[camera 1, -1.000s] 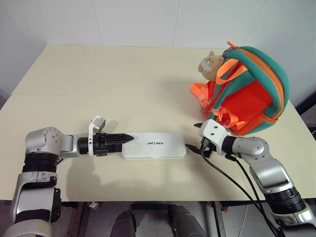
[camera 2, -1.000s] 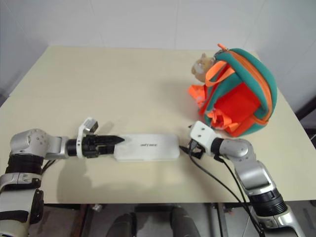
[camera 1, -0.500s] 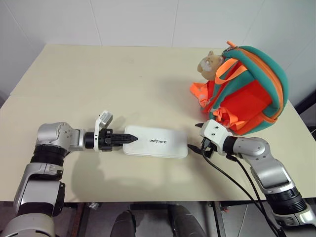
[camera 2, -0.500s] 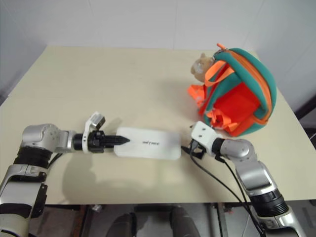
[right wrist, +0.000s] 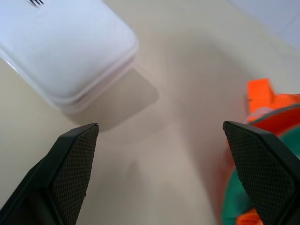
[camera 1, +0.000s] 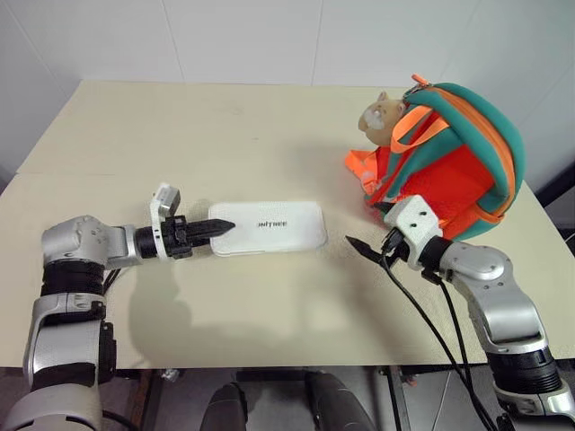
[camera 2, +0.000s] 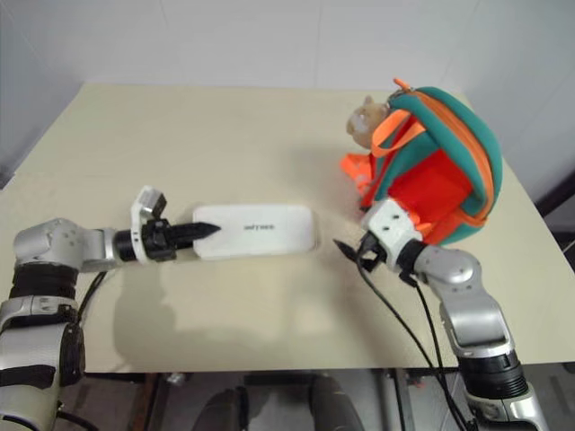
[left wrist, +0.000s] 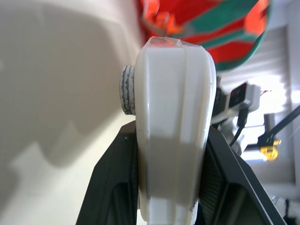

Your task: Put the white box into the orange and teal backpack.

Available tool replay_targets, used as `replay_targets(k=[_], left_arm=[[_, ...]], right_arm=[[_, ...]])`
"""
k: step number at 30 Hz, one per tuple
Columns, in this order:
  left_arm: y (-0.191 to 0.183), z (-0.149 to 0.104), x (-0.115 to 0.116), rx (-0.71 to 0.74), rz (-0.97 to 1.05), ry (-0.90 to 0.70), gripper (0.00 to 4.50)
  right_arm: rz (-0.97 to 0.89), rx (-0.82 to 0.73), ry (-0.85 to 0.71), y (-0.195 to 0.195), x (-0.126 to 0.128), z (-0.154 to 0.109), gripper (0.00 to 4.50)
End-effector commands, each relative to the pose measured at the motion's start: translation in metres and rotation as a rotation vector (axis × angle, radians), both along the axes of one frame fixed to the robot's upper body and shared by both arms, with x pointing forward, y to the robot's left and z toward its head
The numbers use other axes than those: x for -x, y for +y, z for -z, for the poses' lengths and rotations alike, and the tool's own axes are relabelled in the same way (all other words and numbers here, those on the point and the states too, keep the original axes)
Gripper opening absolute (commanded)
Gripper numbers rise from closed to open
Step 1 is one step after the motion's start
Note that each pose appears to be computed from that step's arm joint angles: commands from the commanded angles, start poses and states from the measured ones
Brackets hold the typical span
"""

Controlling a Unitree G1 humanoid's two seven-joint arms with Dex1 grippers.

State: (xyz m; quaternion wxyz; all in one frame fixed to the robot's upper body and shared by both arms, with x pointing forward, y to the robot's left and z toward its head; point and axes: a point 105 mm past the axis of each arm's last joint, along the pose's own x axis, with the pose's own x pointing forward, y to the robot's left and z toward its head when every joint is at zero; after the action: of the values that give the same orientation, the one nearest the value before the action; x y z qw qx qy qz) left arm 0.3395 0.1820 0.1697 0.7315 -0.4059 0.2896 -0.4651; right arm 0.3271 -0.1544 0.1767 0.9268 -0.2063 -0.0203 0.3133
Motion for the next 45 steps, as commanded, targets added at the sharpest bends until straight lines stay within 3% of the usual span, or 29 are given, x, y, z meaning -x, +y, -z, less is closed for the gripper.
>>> replay_targets(k=[1,7,14,24,34,37,45], left_arm=[[0.001,-0.023,0.002,0.064,-0.026,-0.087,1.24],[0.001,-0.039,0.007,0.162,-0.108,-0.154,1.24],[-0.007,-0.041,0.007,0.207,-0.162,-0.156,1.24],[-0.013,-0.038,0.002,0.234,-0.223,-0.131,1.24],[-0.015,-0.037,0.004,0.239,-0.235,-0.133,1.24],[-0.015,-0.037,0.006,0.238,-0.248,-0.137,1.24],[-0.003,-0.033,0.009,0.231,-0.327,-0.140,1.24]], right_arm=[[0.040,-0.105,-0.060,-0.007,0.009,-0.022,4.50],[0.150,-0.217,-0.052,-0.021,0.023,-0.021,4.50],[0.224,-0.282,-0.098,-0.028,0.011,-0.031,4.50],[0.255,-0.359,-0.131,-0.023,-0.018,-0.038,4.50],[0.340,-0.426,-0.171,-0.025,-0.067,-0.048,4.50],[0.335,-0.386,-0.145,-0.019,-0.077,-0.041,3.91],[0.284,-0.417,-0.164,-0.004,-0.078,-0.048,1.24]])
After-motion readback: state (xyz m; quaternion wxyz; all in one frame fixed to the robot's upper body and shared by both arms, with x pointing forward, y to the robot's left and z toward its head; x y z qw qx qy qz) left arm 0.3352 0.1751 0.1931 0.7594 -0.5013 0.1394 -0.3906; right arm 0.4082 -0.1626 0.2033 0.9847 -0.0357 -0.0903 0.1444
